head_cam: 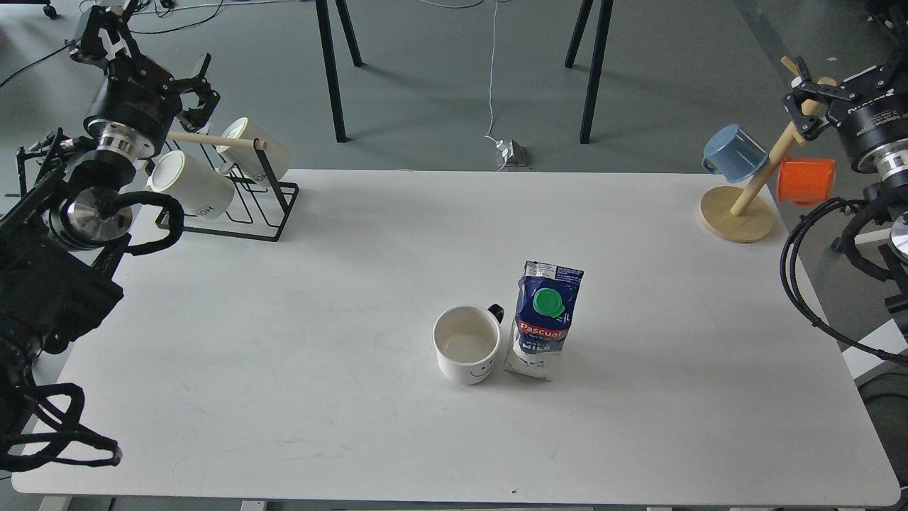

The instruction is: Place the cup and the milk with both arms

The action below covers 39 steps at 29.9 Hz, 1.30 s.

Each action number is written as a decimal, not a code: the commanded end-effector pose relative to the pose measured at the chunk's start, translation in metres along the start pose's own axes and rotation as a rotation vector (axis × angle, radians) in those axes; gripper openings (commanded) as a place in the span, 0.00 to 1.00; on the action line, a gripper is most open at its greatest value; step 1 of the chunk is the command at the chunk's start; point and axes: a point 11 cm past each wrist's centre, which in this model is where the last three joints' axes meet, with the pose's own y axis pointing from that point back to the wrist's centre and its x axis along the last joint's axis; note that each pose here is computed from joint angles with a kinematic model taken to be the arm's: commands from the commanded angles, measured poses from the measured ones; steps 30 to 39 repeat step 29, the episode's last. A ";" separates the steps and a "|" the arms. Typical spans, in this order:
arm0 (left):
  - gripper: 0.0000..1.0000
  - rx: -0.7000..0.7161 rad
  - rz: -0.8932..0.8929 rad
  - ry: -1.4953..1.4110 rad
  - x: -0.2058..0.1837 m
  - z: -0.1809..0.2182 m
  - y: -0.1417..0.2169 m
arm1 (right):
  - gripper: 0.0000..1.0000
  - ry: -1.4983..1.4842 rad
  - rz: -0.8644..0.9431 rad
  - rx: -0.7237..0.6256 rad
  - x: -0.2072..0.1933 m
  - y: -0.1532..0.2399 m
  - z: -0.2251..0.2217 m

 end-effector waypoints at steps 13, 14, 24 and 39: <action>1.00 -0.013 -0.005 0.011 -0.002 0.003 0.000 | 0.99 -0.064 -0.054 -0.034 0.004 0.065 0.020; 1.00 -0.015 -0.009 0.012 -0.004 0.003 -0.001 | 0.99 -0.069 -0.047 -0.041 0.007 0.074 0.023; 1.00 -0.035 -0.028 0.034 -0.010 0.013 -0.002 | 0.99 -0.112 0.020 -0.051 0.027 0.152 0.031; 1.00 -0.032 -0.031 0.035 -0.012 0.011 -0.003 | 0.99 -0.099 0.024 0.070 0.030 0.151 0.001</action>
